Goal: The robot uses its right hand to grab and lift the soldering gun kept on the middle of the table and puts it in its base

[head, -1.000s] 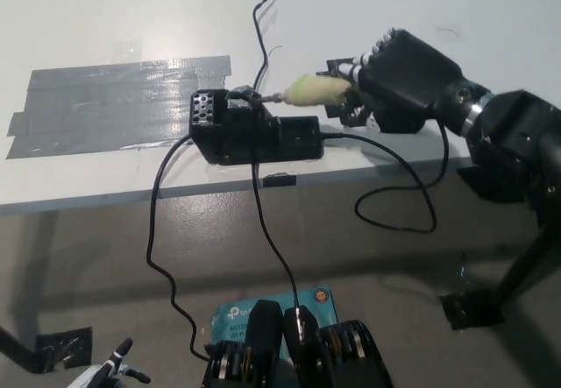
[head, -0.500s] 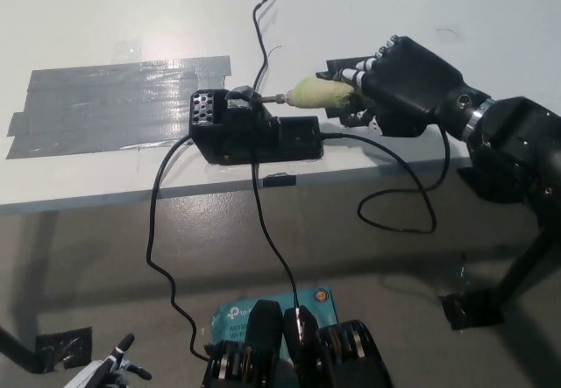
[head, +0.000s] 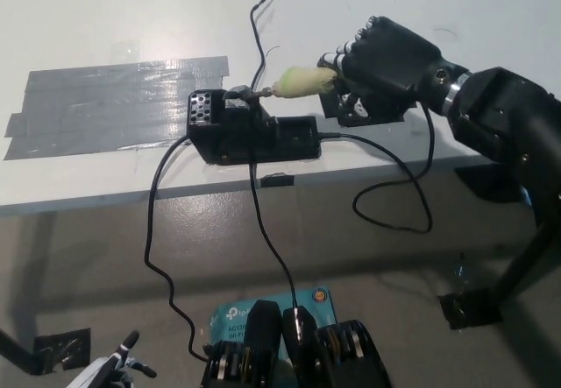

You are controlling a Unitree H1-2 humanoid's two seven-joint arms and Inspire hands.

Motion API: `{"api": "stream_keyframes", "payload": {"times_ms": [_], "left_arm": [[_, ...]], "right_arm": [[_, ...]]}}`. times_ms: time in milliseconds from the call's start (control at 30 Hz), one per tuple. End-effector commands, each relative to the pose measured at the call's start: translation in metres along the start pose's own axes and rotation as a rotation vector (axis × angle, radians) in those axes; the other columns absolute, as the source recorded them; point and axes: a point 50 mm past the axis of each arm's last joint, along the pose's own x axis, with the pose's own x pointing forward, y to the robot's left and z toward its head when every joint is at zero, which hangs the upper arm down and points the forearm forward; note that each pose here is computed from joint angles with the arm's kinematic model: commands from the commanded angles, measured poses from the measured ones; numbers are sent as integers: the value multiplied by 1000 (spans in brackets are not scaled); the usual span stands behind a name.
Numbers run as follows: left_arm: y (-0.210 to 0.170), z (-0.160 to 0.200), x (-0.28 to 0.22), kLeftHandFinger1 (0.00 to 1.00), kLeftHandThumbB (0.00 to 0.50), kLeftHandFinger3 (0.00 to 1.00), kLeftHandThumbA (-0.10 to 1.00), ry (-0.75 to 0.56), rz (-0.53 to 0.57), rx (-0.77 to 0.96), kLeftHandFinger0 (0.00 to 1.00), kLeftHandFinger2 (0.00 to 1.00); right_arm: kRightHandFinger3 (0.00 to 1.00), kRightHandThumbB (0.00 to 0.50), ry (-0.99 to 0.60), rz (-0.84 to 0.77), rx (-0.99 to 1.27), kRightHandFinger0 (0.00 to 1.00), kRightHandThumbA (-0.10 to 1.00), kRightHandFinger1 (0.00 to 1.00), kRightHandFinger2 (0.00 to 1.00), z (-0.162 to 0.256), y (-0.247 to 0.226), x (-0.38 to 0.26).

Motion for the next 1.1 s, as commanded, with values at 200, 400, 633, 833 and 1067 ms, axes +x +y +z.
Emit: {"api": "stream_keyframes", "payload": {"times_ms": [200, 400, 633, 833, 1067], "left_arm": [[7, 20, 8, 0, 500, 498, 1000, -46, -9, 37, 0, 232], [4, 22, 8, 0, 500, 488, 1000, -36, -3, 34, 0, 211], [-3, 19, 8, 0, 500, 495, 1000, -32, -20, 25, 0, 234], [-3, 23, 8, 0, 500, 496, 1000, -43, -24, 23, 0, 224], [-6, 28, 11, 0, 500, 491, 1000, -44, -27, 40, 0, 226]], "right_arm": [[189, 47, -54, 7, -56, 0, -100, 0, 267, -3, -2, -1], [398, 114, -67, -30, -46, 0, -100, 0, 278, 9, 3, 6], [174, 17, -20, -92, 112, 0, -100, 3, 447, 20, -1, 17], [228, 0, -26, -87, 63, 0, -100, 0, 430, 20, -12, 30], [218, 41, -59, -155, 60, 0, -100, 0, 389, 20, -14, 37]]}}
